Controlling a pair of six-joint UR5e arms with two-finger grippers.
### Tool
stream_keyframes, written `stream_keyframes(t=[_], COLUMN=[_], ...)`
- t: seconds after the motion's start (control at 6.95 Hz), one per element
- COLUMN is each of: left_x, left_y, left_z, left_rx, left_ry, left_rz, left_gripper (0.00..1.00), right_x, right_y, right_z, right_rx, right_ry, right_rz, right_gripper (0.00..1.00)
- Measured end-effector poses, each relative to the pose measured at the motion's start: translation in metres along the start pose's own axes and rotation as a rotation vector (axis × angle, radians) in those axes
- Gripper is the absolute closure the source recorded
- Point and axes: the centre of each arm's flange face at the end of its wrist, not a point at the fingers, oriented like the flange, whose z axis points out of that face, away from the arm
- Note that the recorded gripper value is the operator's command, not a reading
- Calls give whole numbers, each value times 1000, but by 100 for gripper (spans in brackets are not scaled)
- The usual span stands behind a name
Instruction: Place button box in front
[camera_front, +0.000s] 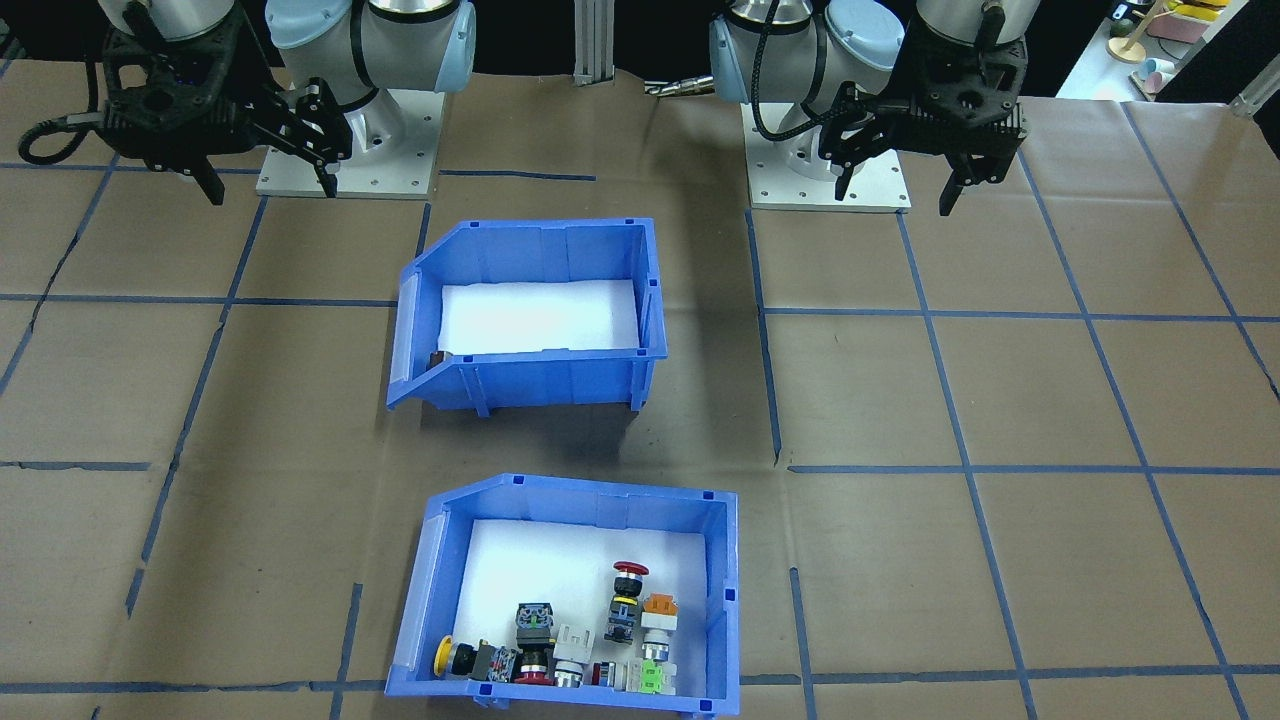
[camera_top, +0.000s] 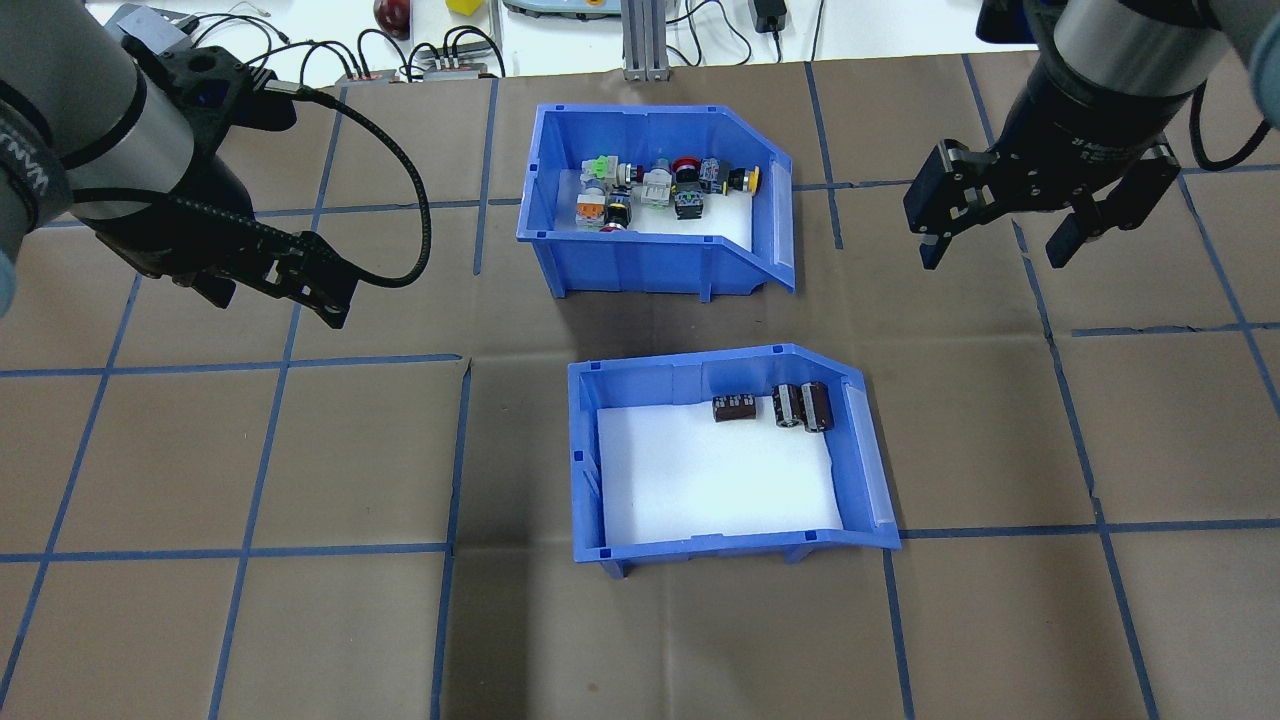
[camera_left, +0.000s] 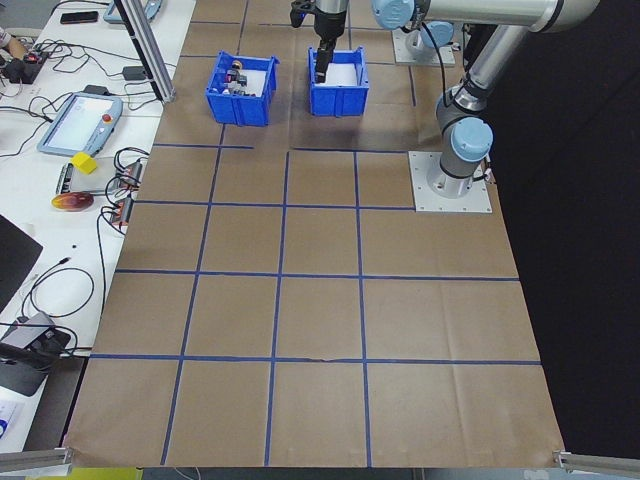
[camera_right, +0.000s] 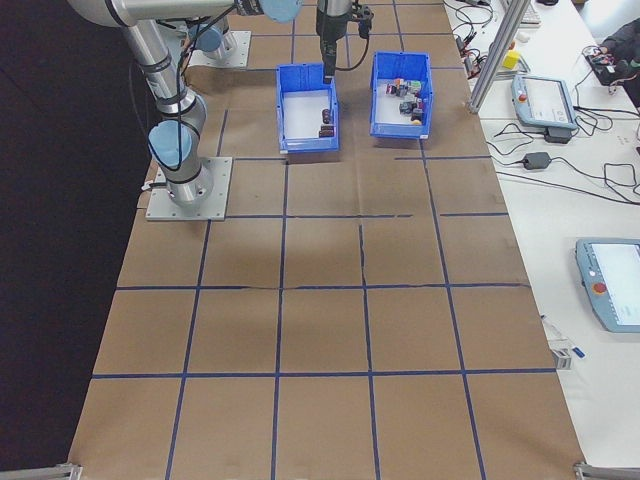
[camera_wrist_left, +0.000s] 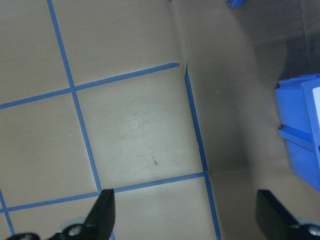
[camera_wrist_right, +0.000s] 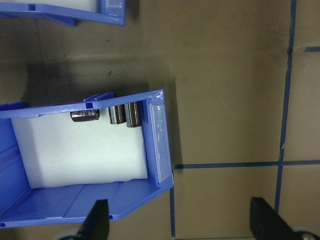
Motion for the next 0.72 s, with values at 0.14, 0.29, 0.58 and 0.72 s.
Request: stream_keyframes(t=[0.14,0.29,0.58,0.72], left_x=[0,0,0,0], left_y=[0,0,1,1], left_z=[0,0,1,1], left_rx=[0,0,-2,-2], left_ry=[0,1,2,2], left_rz=[0,0,0,0], left_gripper=[1,1,1,1], right_x=[-1,-1,0,0], right_y=[-6,-10,-19,-25], right_z=[5,15,39,45], right_rx=[-26,-49,-74,-64], right_ry=[-5,-3,2,5], right_rz=[50,67,80,82], right_gripper=[0,0,0,0])
